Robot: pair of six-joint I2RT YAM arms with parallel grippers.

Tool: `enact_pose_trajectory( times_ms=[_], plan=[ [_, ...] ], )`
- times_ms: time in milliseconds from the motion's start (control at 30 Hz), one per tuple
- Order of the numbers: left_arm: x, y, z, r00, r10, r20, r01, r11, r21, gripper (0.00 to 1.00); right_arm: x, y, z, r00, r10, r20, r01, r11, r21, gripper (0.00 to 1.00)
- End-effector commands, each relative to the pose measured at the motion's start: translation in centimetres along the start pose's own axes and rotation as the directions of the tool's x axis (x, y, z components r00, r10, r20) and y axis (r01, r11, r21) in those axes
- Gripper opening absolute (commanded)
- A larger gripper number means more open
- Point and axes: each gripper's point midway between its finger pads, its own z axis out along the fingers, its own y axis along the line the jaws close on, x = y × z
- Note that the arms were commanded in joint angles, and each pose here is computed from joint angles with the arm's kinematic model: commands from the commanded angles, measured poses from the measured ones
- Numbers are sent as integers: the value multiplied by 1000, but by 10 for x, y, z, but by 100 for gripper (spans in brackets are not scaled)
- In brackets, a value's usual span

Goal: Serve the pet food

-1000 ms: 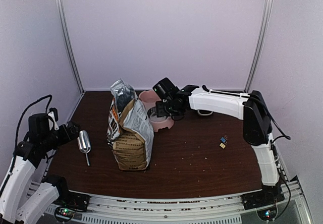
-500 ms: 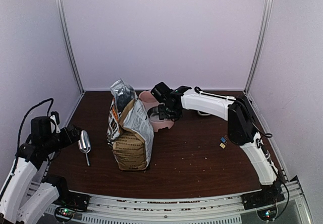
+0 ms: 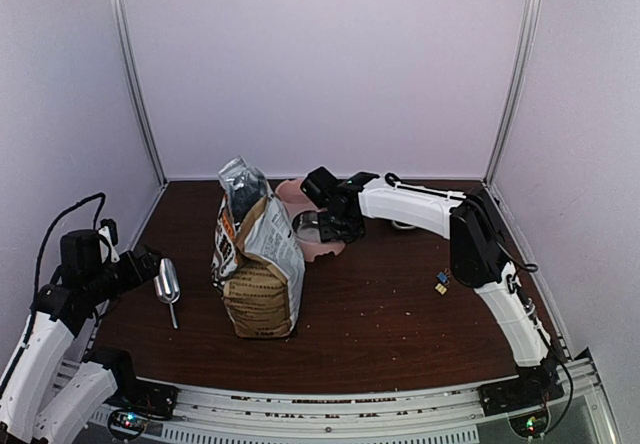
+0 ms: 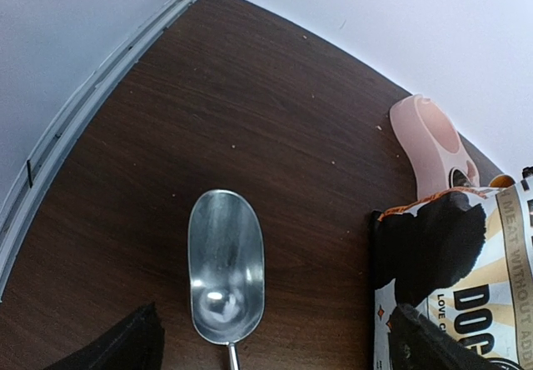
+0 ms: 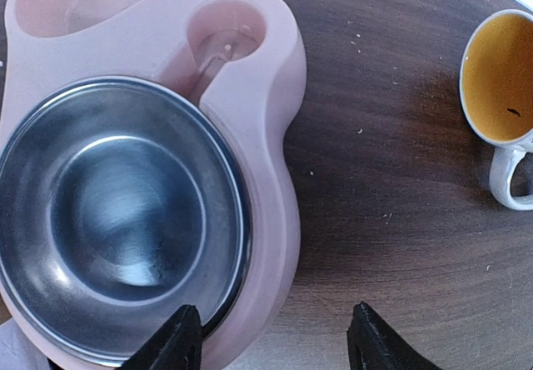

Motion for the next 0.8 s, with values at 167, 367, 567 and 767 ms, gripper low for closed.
enact_pose_trajectory(
  times_ms=[167,367,567,767],
  plan=[
    [-13,-8,-3,999,5,52,-7,999,33,97,25,-38,3,999,-20,-45,25,994,109,60],
    [-14,-8,-4,999,8,53,-10,999,32,97,40,-64,-10,999,-18,-49,24,990,136,56],
    [-15,-7,-5,998,9,57,-11,1000,29,97,61,-92,-20,998,-18,-68,29,987,161,54],
    [-11,-4,-4,999,10,51,-11,1000,15,97,93,-113,-33,994,-26,-109,41,989,145,52]
  ],
)
